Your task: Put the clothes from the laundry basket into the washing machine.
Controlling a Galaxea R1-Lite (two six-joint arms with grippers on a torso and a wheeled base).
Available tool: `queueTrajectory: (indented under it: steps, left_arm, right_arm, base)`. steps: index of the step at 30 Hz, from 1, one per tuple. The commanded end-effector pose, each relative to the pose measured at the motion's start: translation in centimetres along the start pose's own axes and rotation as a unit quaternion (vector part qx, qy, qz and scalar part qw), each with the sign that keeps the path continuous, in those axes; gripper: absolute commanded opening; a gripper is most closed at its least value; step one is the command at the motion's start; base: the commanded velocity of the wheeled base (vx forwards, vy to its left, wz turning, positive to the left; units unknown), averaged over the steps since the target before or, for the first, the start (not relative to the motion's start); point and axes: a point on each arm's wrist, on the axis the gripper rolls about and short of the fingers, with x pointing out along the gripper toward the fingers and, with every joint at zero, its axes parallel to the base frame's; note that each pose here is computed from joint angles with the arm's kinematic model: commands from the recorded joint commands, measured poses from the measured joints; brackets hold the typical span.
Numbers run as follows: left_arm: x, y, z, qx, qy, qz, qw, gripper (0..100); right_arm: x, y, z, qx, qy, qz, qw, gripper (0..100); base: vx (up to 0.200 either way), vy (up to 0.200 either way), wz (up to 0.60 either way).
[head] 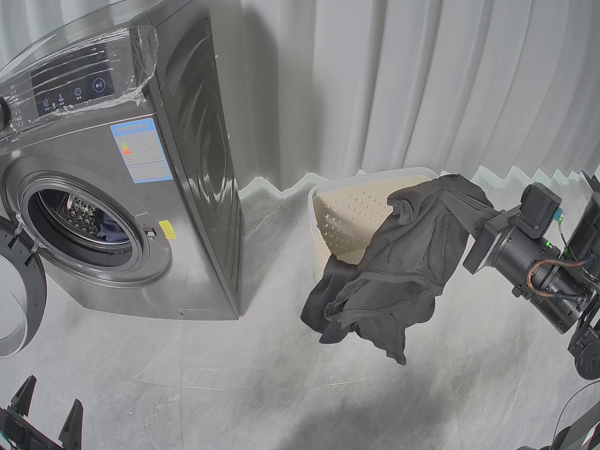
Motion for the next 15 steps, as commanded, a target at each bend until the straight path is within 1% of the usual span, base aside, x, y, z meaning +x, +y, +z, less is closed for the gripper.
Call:
queueTrajectory:
  steps: [1,2,14,15]
  left_arm:
    - [-0.02,0.01,-0.31,0.000,-0.002,0.000,1.0000,100]
    - [-0.01,0.01,-0.35,-0.001,-0.001,0.000,1.0000,100]
    - [-0.01,0.01,-0.35,-0.002,-0.001,0.000,1.0000,100]
    - [-0.01,0.01,-0.35,-0.003,-0.001,0.000,1.0000,100]
  right_arm:
    - [0.06,-0.02,-0.11,0.000,0.002,-0.001,1.0000,0]
    - [0.07,-0.02,-0.19,0.000,0.003,-0.001,1.0000,0]
    - [0.00,0.03,-0.38,0.000,0.007,0.000,1.0000,0]
    - [-0.02,0.06,-0.42,0.000,0.008,0.001,1.0000,0]
  base:
    - [-0.200,0.000,0.00]
    - [-0.200,0.000,0.00]
    - [0.000,0.000,0.00]
    - [0.000,0.200,0.00]
